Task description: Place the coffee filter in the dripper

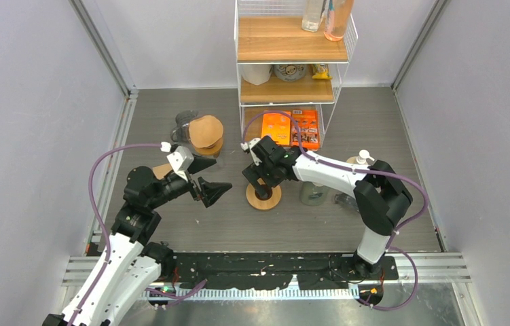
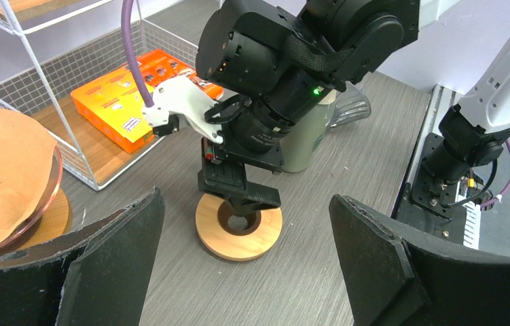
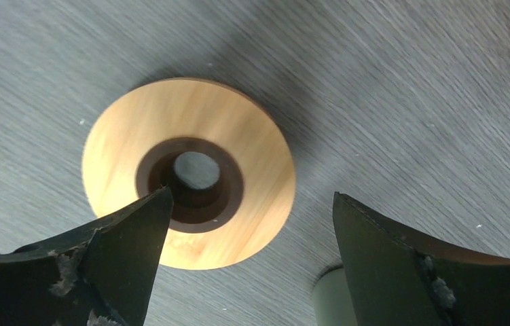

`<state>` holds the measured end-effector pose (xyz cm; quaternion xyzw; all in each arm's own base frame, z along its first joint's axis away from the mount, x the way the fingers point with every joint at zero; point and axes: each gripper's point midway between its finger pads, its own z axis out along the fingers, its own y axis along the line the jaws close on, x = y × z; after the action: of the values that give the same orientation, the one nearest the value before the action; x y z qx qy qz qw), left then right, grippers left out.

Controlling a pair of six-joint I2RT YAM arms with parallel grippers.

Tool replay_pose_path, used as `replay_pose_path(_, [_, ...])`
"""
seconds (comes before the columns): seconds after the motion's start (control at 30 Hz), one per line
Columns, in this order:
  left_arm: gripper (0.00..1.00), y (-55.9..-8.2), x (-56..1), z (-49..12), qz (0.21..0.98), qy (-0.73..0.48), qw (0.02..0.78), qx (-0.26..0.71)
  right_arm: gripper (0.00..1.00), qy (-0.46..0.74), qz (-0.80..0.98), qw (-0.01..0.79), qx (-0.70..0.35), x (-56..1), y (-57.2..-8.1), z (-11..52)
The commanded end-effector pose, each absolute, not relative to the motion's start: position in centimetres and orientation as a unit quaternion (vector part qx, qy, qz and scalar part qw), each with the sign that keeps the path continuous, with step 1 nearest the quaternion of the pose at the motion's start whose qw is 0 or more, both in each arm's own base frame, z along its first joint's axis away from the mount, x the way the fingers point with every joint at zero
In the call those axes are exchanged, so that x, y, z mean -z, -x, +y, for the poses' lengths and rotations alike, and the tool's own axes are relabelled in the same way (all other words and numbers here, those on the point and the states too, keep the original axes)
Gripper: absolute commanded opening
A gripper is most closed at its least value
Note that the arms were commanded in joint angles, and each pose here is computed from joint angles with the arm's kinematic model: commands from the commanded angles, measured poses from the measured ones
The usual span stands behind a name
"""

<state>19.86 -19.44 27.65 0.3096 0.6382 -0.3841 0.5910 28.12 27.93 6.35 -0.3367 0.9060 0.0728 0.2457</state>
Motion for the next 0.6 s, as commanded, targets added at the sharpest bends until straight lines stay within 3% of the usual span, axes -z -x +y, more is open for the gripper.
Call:
replay_pose_path(0.0, [0.99, -19.9, -28.2, -19.3, 0.627, -0.316, 0.606, 0.373, 0.93, 0.318, 0.915, 0.238, -0.076, -5.9, -28.3, 27.4])
replay_pose_path(0.57, [1.0, -20.4, -28.1, -19.2, 0.633, -0.309, 0.606, 0.369, 0.77, 0.306, 0.922, 0.217, -0.094, -3.1, -28.3, 27.6])
